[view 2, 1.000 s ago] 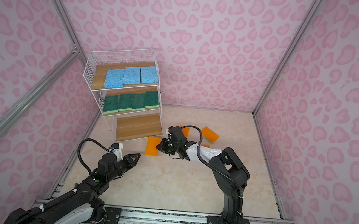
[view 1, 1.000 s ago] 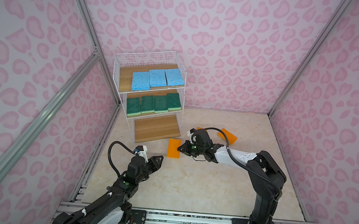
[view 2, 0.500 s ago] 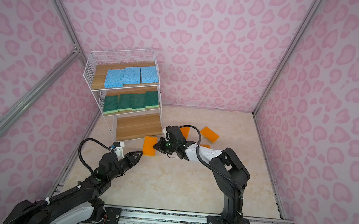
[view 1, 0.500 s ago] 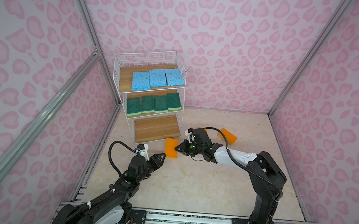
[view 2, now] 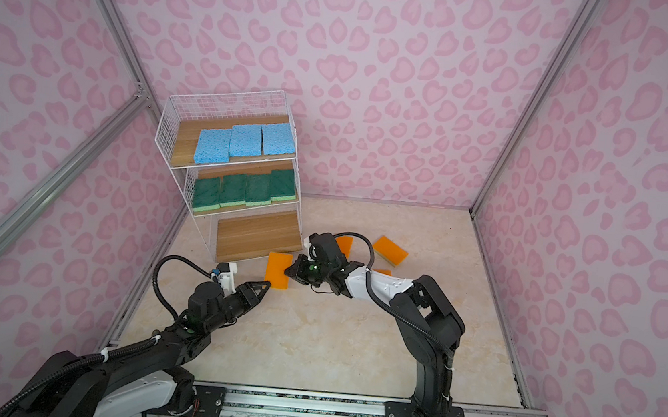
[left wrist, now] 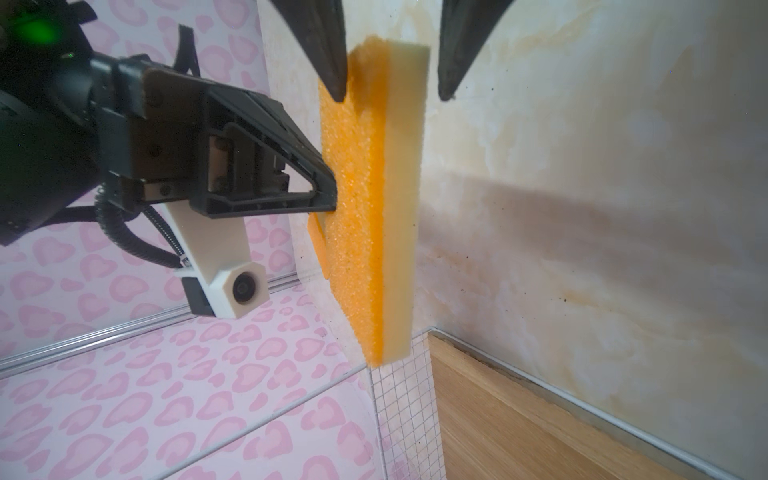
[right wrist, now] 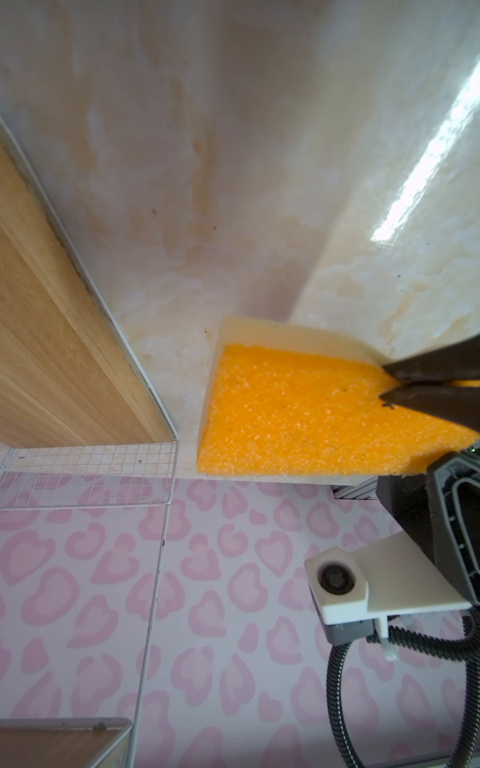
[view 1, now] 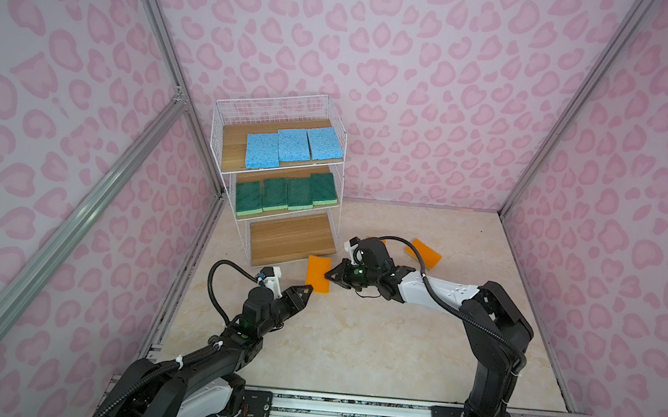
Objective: Place and organize the cleaning sponges onto the shelf
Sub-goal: 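Lift the orange sponge with the right gripper toward the left gripper, then close the left gripper on the orange sponge and open the right gripper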
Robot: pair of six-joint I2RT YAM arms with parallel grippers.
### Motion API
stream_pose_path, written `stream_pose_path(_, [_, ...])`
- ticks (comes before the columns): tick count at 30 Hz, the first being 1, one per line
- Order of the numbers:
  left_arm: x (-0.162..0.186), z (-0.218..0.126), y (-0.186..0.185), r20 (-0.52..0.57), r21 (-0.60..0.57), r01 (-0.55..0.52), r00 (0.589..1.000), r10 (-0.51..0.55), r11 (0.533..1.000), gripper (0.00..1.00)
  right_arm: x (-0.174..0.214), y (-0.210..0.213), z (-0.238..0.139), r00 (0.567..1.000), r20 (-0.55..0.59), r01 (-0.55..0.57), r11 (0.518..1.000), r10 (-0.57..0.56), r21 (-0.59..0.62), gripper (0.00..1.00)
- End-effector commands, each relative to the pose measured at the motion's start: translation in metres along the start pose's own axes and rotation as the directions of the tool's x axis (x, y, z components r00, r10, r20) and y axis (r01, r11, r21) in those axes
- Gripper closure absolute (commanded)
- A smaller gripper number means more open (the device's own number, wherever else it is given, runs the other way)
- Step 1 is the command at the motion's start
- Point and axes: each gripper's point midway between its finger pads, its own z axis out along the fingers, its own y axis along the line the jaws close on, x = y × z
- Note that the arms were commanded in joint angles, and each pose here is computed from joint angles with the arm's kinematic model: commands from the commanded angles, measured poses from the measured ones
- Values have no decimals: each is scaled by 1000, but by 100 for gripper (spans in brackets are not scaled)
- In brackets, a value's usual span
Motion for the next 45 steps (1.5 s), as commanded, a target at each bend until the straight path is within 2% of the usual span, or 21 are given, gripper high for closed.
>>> stream_pose_path(1, [-8,1,-14,27,56,5,1000,-6,998,62,-3,11,-2,1000,12,20,999,-20,-34,100])
stream_pose_path(5, [-11,2,-17,35,59,6,999,-8,998,63,-2,11,-1,1000,11,19,999,-19,-35,100])
stream_pose_path(9, [-12,4,-17,39,56,15,999,-17,998,71,-1,9,-1,1000,7,18,999,-18,-35,100])
stream_pose_path(11, [-12,5,-16,38,55,20,999,-22,998,79,-1,8,-1,1000,7,17,999,-17,-34,100])
stream_pose_path(13, [-12,6,-16,35,55,27,999,-29,998,96,0,7,-1,1000,6,17,999,-17,-33,100])
stream_pose_path(19, [-12,7,-12,40,42,39,998,-41,998,97,-2,7,-1,1000,7,22,999,-22,-30,100])
stream_pose_path(21, [-13,7,-9,50,34,48,998,-50,998,97,-2,5,-1,1000,7,22,999,-22,-27,96])
stream_pose_path(23, [-15,8,-8,63,34,52,997,-54,998,97,-5,4,-1,1000,10,22,999,-21,-26,91])
stream_pose_path(27, [-23,12,-17,84,68,48,995,-53,997,96,-13,0,-2,999,15,39,999,-38,-7,71])
stream_pose_path(32, [-35,17,-26,124,97,38,991,-49,995,96,-27,-7,-10,998,34,61,998,-62,30,54])
stream_pose_path(45, [-69,50,-27,187,104,57,979,-76,993,96,-41,-40,-64,992,119,23,998,-30,64,51])
